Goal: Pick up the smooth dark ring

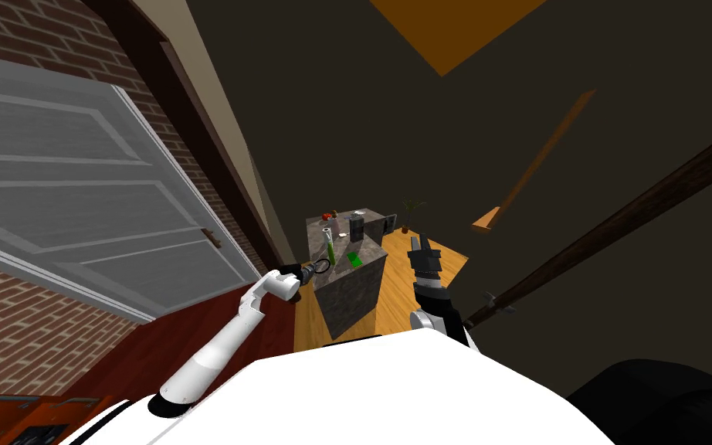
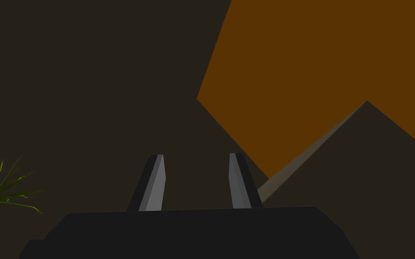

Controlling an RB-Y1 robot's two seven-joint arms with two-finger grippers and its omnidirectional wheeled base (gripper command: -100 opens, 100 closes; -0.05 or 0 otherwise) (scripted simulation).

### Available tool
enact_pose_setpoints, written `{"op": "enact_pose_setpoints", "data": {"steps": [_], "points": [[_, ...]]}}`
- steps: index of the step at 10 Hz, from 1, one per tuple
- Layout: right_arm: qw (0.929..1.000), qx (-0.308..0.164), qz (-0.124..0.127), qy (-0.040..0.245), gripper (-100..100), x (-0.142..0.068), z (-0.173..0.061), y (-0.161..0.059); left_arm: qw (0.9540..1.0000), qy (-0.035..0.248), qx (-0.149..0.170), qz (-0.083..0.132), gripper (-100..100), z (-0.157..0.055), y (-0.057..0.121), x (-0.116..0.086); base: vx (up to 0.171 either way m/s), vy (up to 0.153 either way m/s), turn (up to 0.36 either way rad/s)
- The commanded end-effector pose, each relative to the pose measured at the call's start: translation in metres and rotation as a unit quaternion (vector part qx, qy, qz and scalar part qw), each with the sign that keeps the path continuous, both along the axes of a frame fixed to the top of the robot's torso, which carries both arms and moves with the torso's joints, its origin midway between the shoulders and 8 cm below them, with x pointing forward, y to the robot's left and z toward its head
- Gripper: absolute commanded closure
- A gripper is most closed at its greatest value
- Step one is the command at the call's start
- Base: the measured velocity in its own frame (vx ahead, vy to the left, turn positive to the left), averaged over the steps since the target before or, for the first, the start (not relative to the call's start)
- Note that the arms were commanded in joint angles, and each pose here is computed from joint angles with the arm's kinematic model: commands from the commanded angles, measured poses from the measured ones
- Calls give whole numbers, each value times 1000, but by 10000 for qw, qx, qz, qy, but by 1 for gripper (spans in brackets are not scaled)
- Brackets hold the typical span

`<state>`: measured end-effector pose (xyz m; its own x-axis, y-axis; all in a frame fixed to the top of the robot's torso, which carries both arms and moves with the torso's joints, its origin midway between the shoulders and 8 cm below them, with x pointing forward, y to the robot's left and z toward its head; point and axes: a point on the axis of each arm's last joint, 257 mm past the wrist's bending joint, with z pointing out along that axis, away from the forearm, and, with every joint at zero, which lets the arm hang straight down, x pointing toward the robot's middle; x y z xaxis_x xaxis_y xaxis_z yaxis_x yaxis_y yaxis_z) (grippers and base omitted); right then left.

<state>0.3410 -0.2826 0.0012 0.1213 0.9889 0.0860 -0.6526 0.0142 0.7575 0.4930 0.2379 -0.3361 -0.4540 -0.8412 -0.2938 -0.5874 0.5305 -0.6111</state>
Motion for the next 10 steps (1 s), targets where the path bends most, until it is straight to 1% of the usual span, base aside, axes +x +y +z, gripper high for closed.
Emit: {"op": "enact_pose_setpoints", "data": {"steps": [1,2,3,4,5,6,7,9,10], "points": [[10000,0,0,0,0,0,0,0,9999,125,115,-26,-100,-2,5,-1,51,21,-57],[10000,0,0,0,0,0,0,0,9996,210,195,-42,-100,-5,8,-2,46,10,-73],[10000,0,0,0,0,0,0,0,9998,149,141,-31,-100,-3,7,-1,21,4,-14],[10000,0,0,0,0,0,0,0,9997,166,155,-33,0,-3,7,-1,0,0,0],[10000,0,0,0,0,0,0,0,9998,40,191,96,-100,4,23,16,-50,3,-249],[10000,1,1,-2,0,0,0,0,9996,109,212,143,-100,-2,28,14,-68,19,-103],[10000,0,0,-1,0,0,0,0,9995,-57,225,236,-100,11,40,31,-88,10,-182],[10000,1,1,-1,0,0,0,0,9991,67,257,317,-100,0,49,27,-59,3,-46],[10000,0,0,0,0,0,0,0,9988,-76,263,417,-100,10,61,42,-57,5,-181]]}}
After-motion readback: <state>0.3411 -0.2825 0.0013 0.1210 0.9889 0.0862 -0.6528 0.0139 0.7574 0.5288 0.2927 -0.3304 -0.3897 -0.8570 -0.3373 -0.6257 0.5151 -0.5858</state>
